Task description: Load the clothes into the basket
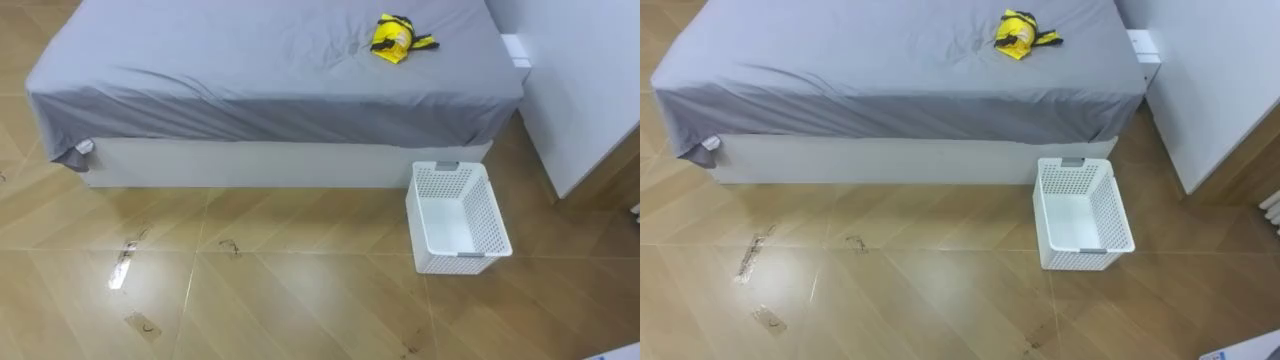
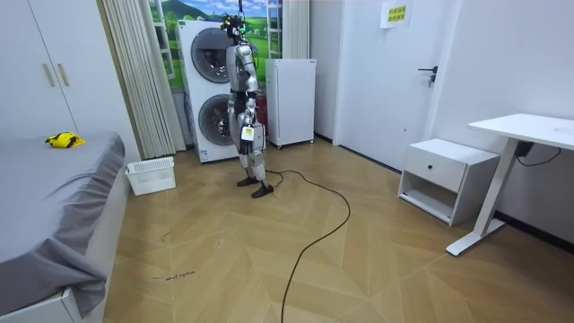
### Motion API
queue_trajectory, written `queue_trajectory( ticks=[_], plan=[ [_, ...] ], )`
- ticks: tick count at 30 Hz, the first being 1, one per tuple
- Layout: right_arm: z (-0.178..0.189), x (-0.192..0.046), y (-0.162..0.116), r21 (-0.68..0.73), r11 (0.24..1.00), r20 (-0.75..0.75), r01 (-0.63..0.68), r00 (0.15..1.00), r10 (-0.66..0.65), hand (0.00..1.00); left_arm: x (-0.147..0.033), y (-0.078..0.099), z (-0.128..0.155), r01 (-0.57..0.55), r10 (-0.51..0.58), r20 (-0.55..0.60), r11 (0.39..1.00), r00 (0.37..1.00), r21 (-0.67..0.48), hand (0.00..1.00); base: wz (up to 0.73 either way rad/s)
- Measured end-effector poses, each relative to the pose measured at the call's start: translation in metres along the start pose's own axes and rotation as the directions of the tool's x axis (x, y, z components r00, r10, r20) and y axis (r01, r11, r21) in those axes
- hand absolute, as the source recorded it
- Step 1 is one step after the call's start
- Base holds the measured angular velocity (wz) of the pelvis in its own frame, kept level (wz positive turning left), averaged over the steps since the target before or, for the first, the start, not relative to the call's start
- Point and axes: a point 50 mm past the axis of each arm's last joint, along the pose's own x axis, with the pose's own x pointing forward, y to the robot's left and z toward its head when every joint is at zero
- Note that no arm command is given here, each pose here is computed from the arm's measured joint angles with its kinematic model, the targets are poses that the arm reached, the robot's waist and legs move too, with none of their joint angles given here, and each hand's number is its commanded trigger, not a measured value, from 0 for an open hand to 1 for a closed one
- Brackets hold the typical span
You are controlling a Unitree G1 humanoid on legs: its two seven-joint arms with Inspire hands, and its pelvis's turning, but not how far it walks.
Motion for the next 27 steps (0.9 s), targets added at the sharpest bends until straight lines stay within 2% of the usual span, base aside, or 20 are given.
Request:
queue_trajectory(
  ticks=[15,23,27],
  plan=[
    [0.001,0.0,0.002,-0.029,1.0,0.013,-0.01,1.0,0.01,0.0,0.0,-0.002,0.003,0.008,-0.008,0.012,1.0,1.0,0.018,0.0,0.0],
    [0.003,-0.001,-0.001,-0.033,0.999,0.028,-0.008,1.0,0.009,0.0,0.0,-0.002,0.0,0.023,-0.023,-0.001,0.999,1.0,-0.032,0.0,0.0],
    [0.006,-0.001,-0.001,-0.065,0.998,0.027,-0.01,1.0,0.011,0.0,0.0,0.003,-0.005,0.024,-0.026,-0.023,0.998,0.999,-0.06,0.0,-0.28]
  ],
)
